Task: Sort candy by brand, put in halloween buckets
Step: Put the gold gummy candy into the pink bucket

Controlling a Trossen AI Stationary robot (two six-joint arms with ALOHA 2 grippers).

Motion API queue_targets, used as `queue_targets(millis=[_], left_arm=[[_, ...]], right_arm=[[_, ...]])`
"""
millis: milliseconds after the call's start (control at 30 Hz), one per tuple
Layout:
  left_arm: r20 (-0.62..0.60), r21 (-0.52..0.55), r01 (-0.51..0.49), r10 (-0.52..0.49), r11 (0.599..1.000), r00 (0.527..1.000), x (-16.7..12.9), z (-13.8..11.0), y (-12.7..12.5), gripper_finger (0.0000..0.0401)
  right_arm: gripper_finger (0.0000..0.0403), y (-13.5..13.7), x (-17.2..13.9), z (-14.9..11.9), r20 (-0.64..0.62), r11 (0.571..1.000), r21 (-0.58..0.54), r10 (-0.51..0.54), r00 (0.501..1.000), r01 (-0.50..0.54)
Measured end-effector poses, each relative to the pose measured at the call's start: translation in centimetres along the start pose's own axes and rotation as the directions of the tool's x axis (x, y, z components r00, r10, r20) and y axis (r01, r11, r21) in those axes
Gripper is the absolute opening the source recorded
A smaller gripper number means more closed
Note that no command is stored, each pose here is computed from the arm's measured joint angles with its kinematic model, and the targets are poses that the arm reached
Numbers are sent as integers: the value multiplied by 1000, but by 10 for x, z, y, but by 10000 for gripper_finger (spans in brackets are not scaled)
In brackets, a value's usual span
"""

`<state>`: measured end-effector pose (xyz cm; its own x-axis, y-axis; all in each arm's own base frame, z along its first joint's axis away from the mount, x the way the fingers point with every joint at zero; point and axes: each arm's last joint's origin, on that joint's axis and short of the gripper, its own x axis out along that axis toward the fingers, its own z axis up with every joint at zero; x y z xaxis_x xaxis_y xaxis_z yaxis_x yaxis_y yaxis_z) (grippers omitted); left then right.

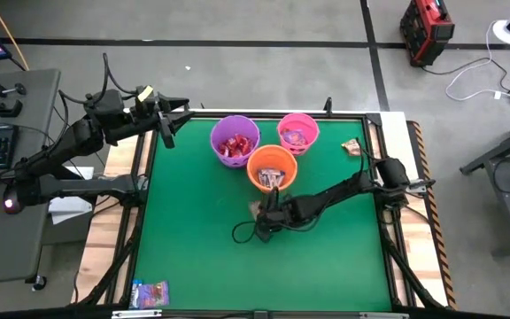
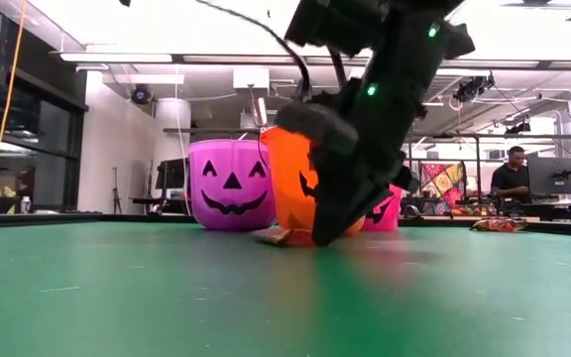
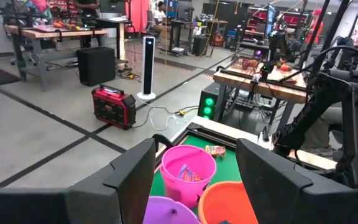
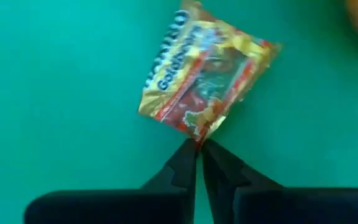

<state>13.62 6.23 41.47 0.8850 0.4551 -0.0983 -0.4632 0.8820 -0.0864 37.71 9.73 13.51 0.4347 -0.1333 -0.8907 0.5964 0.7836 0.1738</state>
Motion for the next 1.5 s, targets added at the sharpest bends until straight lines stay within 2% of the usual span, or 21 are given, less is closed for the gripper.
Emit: queue_targets(millis=[133,300,500,700,900,1033,1200,1267,1400,1500], left_arm=[[1,0,-9,9,1000,1000,0,0,0,213],[2,0,-17,17,1000,1000,0,0,0,213],[3,0,-29,29,1000,1000,0,0,1,213],[4,0,-36,36,999,999,0,0,1,213],[5,-1,-44,44,999,999,0,0,1,213],[5,-7,-46,46,999,999,0,0,1,213],[4,-34,-62,62,997,998,1,0,2,213],[5,-37,-66,66,997,998,1,0,2,213],[5,-37,-68,68,997,998,1,0,2,213],[5,-38,-68,68,997,998,1,0,2,213]], right_arm=[[14,4,-26,2,9,998,-27,50,999,-49],[2,0,-69,-3,-2,996,-81,30,1000,-30],[0,-12,-129,-1,65,998,-48,51,997,-48],[0,-45,-193,6,212,998,52,17,977,-28],[0,-93,-245,26,427,992,123,-55,903,2],[0,-125,-250,49,471,981,162,-173,865,108],[0,-162,-231,83,416,954,172,-295,860,244],[0,-177,-219,98,382,949,185,-309,871,256],[0,-201,-191,123,319,961,162,-265,910,223],[0,-216,-173,132,266,940,219,-314,911,260]])
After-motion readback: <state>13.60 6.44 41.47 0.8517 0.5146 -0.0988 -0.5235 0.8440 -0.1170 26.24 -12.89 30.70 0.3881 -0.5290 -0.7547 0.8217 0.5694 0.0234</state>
